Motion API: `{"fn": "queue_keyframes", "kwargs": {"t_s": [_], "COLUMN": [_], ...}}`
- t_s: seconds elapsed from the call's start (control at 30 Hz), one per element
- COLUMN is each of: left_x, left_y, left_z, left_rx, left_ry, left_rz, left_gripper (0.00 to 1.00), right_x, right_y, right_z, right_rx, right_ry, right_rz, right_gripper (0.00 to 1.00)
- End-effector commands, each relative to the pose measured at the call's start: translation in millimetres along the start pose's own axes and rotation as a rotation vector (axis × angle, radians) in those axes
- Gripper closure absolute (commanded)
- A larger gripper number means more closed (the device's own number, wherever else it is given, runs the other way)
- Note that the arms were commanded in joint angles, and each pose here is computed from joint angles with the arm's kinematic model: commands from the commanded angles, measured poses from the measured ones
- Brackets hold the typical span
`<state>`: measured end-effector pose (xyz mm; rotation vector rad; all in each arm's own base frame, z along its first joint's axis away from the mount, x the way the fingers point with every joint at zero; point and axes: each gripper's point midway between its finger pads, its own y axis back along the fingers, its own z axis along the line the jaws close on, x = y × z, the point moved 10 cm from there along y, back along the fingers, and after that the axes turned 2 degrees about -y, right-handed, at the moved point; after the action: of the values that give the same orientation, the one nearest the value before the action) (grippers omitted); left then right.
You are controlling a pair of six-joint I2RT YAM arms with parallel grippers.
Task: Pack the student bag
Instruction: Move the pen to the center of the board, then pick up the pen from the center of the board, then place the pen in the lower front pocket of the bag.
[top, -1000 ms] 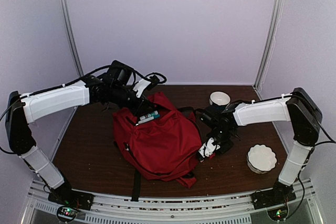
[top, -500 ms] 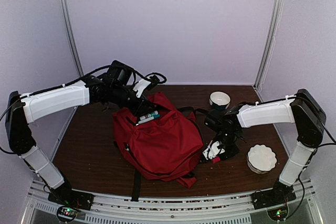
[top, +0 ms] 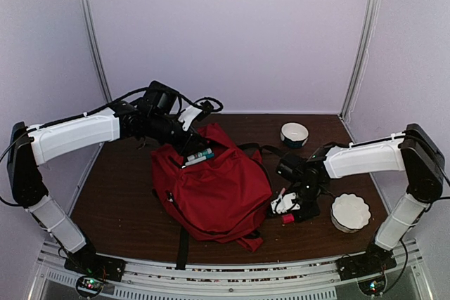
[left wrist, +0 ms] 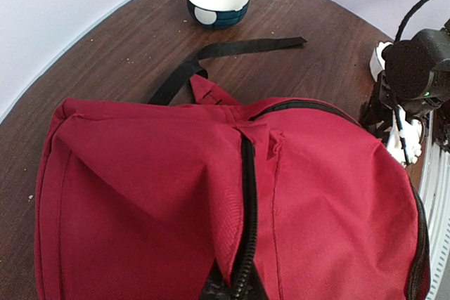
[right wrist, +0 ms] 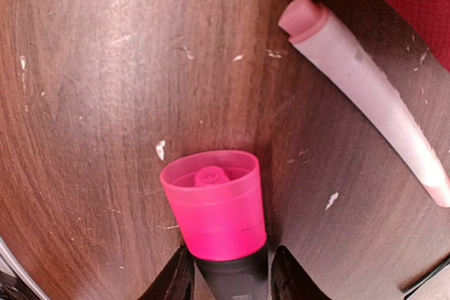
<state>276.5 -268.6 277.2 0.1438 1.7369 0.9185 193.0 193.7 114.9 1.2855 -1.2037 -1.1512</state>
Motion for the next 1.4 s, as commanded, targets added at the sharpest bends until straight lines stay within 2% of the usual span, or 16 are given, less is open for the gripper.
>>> {"fn": "queue_keyframes", "kwargs": {"t_s": [0.0,0.23,0.4,0.63,0.9,1.17,1.37], "left_x": [-24,-25,-24,-24,-24,-22,-22], "left_y": [12,12,11,11,11,5,5], "left_z": [-9,-10,-9,-9,-9,-11,-13], "left_rx": [0.033,0.036,0.033,0.04,0.037,0.06,0.071], "left_ry": [-0.06,-0.059,-0.057,-0.057,-0.055,-0.049,-0.05], "left_rz": [-0.108,-0.108,-0.105,-0.105,-0.103,-0.089,-0.089], "left_gripper": [1.0,1.0,1.0,1.0,1.0,1.0,1.0], "right_x": [2,5,-1,-18,-66,-117,-149], "right_y": [-12,3,31,90,150,184,195], "right_z": [9,13,12,-2,-29,-50,-57], "right_rx": [-0.033,-0.038,-0.036,0.038,0.179,0.306,0.362], "right_ry": [-0.037,-0.016,0.0,0.041,0.101,0.173,0.259], "right_rz": [-0.005,-0.02,-0.067,-0.148,-0.292,-0.399,-0.426], "right_gripper": [0.63,0.8,0.85,0.86,0.86,0.87,0.87]}}
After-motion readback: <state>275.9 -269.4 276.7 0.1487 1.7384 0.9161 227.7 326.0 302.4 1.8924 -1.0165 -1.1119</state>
